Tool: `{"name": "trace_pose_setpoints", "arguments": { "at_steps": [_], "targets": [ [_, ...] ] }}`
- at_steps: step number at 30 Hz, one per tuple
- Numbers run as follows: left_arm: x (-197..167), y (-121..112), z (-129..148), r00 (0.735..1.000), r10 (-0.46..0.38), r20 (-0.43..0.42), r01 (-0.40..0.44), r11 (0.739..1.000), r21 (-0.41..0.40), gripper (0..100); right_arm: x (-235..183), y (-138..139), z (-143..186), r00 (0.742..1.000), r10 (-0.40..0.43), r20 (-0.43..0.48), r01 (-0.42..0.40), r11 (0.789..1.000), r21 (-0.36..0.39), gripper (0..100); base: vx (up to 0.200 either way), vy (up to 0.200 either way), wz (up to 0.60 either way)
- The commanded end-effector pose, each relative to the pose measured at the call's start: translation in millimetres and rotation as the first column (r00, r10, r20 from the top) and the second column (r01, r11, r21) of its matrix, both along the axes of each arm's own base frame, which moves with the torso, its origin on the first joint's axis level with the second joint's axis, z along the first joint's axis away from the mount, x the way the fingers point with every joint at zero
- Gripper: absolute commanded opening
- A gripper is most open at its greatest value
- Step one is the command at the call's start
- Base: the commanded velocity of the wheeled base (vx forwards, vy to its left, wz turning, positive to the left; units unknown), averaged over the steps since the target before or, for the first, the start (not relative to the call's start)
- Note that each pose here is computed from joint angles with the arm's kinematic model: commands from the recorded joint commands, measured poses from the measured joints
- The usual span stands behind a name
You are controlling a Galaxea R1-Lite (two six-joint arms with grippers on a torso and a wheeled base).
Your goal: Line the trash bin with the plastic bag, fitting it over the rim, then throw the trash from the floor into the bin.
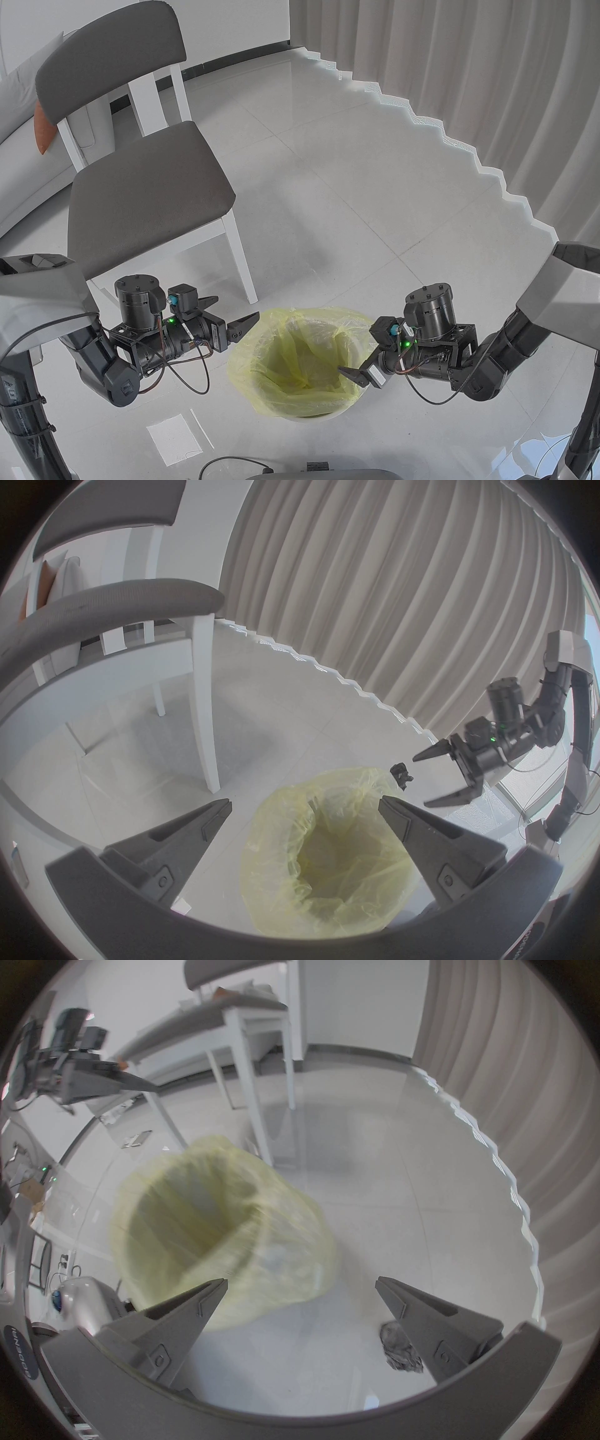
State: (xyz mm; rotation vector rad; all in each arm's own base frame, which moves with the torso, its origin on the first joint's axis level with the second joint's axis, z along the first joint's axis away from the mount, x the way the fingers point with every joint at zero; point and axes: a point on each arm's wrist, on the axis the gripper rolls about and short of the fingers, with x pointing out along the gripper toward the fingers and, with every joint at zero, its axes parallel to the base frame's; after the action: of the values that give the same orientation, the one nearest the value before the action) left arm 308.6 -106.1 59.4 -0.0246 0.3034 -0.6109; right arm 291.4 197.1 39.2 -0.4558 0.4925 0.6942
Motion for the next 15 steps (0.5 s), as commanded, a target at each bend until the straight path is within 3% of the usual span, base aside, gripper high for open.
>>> {"name": "trace_pose_setpoints", "arguments": {
  "at_steps": [1,5,15],
  "targets": [
    [-6,11,-3,1.0,0.022,-0.009,-0.022,1.0,0.003,100,-10,18,7,0.998,0.064,0.026,-0.064,0.998,0.012,100,0.0,0.0,0.0],
    [-11,15,-7,0.999,0.032,-0.017,-0.032,0.999,0.004,100,-13,40,-13,0.993,0.121,-0.009,-0.121,0.993,-0.005,100,0.0,0.0,0.0],
    [-15,22,-12,0.999,0.044,0.003,-0.044,0.999,-0.005,100,-13,63,-53,0.979,0.187,-0.082,-0.19,0.981,-0.028,100,0.0,0.0,0.0]
  ]
}}
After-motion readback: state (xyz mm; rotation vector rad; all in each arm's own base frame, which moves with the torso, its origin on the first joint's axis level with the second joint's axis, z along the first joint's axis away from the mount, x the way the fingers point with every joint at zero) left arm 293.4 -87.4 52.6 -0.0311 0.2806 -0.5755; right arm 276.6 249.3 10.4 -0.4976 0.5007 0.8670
